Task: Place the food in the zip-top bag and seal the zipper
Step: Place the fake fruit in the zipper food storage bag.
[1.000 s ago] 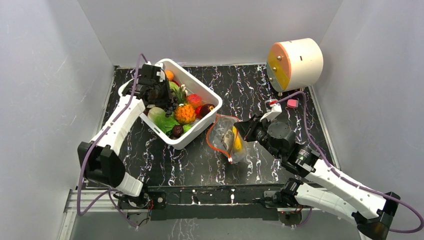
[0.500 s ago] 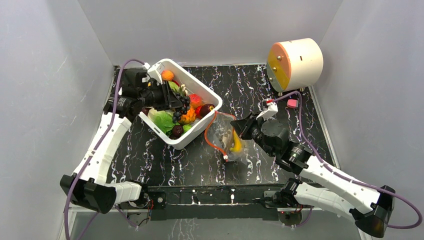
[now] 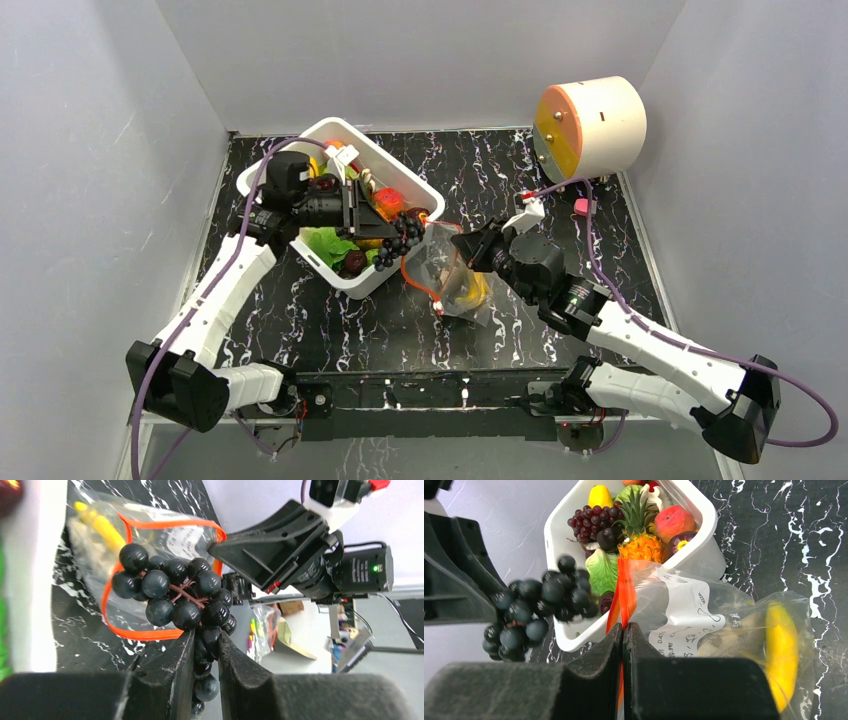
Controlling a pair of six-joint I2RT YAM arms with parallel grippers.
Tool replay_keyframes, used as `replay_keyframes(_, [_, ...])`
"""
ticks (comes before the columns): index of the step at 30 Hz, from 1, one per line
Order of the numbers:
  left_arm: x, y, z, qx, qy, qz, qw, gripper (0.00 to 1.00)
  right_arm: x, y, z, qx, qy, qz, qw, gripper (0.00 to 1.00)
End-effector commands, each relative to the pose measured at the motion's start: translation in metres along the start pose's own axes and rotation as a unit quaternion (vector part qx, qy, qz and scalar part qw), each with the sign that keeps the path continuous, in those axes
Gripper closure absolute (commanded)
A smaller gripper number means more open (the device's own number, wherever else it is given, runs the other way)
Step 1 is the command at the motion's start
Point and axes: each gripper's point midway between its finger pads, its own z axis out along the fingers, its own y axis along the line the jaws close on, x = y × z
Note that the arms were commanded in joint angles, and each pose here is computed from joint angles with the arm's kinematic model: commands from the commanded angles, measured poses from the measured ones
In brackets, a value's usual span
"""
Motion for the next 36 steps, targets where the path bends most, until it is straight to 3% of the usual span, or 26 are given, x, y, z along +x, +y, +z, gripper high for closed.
replay_keyframes(1, [0.015, -0.032, -0.003, 0.073, 0.028, 0.010, 0.997, 0.81, -0.040, 0.040, -0.004, -0.056, -0.052, 0.028, 0.997, 1.00])
replay_keyframes(8, [0.021, -0.045, 0.002, 0.122, 0.048, 0.003, 0.991, 0.81, -0.038, 0.043, -0.002, -0.063, -0.047, 0.025, 0.997, 1.00])
replay_keyframes(26, [0.047, -0.031, 0.014, 0.135, 0.093, -0.012, 0.986, 0.82, -0.037, 0.047, -0.002, -0.074, -0.045, 0.027, 0.996, 1.00])
replay_keyframes(36, [0.043, 0.027, 0.039, 0.017, 0.106, -0.029, 0.994, 0.83, -0.030, 0.068, -0.004, -0.130, -0.022, 0.016, 0.991, 1.00])
